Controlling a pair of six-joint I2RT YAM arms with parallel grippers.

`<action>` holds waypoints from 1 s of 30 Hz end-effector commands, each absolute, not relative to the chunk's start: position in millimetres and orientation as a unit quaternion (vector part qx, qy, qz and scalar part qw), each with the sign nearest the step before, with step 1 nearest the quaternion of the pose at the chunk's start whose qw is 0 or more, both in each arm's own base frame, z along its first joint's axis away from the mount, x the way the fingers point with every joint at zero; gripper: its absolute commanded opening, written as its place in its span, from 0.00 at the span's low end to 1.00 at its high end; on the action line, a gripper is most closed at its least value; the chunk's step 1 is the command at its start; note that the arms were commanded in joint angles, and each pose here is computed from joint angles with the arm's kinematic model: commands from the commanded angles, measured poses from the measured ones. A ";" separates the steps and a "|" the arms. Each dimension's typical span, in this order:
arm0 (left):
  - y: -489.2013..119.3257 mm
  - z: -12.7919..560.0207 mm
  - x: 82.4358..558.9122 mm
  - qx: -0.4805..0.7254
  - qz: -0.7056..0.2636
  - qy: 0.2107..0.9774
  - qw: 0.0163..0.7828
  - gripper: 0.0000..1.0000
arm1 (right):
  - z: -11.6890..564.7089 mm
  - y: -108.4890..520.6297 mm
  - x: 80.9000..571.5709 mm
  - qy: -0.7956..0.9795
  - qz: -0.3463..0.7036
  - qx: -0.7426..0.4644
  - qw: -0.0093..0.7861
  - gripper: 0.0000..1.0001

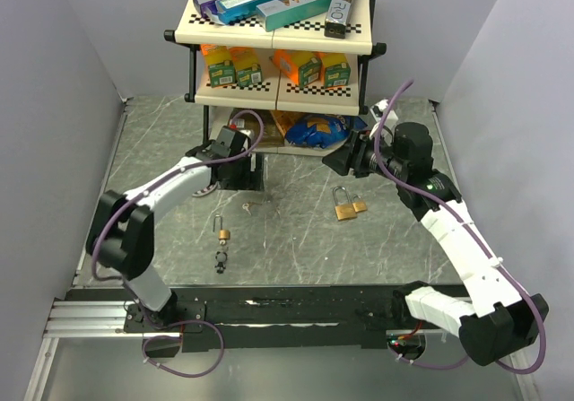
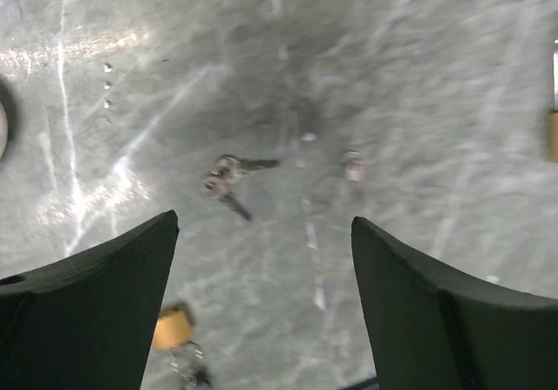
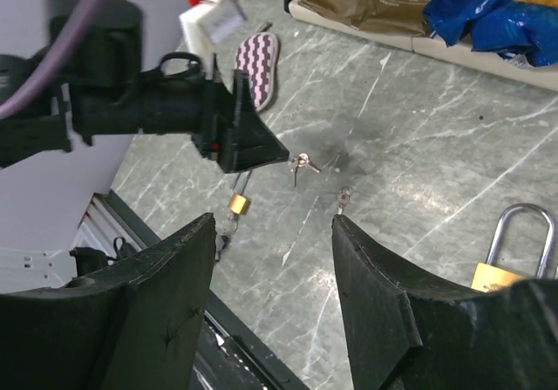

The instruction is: Unlock with the key

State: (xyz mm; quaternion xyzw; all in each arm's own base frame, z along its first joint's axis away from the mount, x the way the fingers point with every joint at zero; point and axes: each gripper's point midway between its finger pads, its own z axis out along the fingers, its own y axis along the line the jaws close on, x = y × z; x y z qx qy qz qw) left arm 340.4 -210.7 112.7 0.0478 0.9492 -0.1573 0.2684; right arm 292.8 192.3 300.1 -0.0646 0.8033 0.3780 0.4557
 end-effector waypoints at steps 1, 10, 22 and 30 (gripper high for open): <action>-203.2 99.7 358.4 0.080 -0.137 0.946 0.281 0.85 | 317.8 187.6 288.2 0.793 0.372 -0.069 0.477 0.62; -192.5 59.3 360.6 0.092 -0.100 0.961 0.243 0.76 | 316.7 185.8 289.7 0.796 0.366 -0.064 0.477 0.62; -190.9 31.0 348.1 0.087 -0.100 0.968 0.212 0.51 | 306.5 187.0 286.6 0.802 0.371 -0.057 0.465 0.62; -188.2 24.0 342.5 0.083 -0.098 0.970 0.206 0.45 | 305.9 184.6 283.7 0.801 0.369 -0.054 0.468 0.62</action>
